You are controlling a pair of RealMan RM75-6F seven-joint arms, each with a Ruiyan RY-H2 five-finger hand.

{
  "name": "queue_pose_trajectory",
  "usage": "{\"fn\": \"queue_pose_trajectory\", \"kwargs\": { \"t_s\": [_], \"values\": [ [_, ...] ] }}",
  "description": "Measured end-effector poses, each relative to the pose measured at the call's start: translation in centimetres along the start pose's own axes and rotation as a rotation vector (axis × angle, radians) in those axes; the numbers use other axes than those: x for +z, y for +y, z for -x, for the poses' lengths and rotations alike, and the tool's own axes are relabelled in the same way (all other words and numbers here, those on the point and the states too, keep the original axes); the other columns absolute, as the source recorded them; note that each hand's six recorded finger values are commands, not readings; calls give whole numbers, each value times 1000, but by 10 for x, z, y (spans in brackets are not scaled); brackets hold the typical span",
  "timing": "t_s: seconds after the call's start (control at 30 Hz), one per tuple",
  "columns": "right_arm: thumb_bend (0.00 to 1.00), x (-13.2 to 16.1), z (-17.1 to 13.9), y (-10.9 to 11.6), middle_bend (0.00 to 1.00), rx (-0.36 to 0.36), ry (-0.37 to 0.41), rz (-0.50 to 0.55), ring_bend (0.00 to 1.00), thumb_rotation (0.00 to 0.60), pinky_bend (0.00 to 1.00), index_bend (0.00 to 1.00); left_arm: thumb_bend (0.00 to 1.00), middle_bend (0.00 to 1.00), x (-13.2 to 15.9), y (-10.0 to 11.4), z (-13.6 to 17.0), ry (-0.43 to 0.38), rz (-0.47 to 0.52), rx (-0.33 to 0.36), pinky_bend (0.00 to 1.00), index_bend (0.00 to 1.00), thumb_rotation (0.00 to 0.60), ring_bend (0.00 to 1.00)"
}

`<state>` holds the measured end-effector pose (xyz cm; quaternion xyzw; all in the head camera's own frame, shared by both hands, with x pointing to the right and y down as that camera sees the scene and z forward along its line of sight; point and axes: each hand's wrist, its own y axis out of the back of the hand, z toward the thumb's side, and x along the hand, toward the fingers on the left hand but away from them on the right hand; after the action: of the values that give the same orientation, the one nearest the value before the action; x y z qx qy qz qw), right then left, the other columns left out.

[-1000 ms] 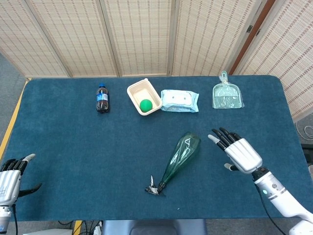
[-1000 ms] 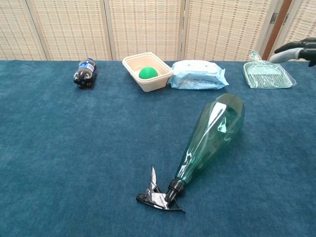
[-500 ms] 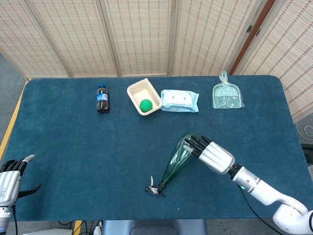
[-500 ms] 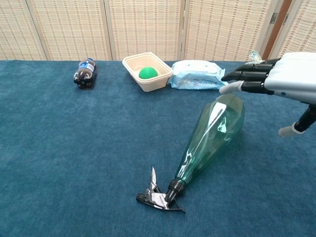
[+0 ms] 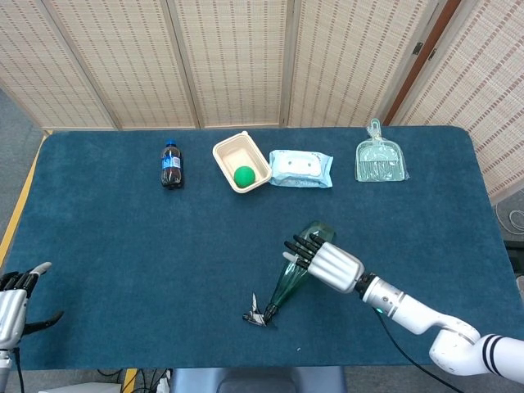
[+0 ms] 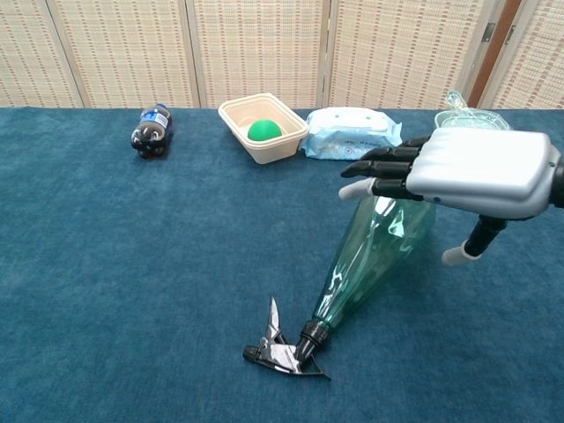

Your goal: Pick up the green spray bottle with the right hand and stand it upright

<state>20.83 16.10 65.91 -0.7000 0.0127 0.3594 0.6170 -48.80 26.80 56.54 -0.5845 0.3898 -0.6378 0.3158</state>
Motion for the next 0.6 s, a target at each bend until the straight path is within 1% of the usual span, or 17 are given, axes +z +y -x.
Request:
{"fn": "queue_pose_trajectory", "kwargs": {
  "t_s": [0.27,0.5,0.6],
  "values": [
    [0,11,21,-3,35,-1,36,-2,0,600,155,107,0,285,-7,0,4,16,4,-3,188,180,600,285],
    [0,16,34,-12,35,34,50,3,0,600,144,107,0,288,-12,-1,7,28,7,-4,193,180,600,286],
    [0,21,39,-12,35,35,62,11,0,600,144,107,0,289,-14,-2,8,33,9,-5,194,180,600,287]
  ]
}}
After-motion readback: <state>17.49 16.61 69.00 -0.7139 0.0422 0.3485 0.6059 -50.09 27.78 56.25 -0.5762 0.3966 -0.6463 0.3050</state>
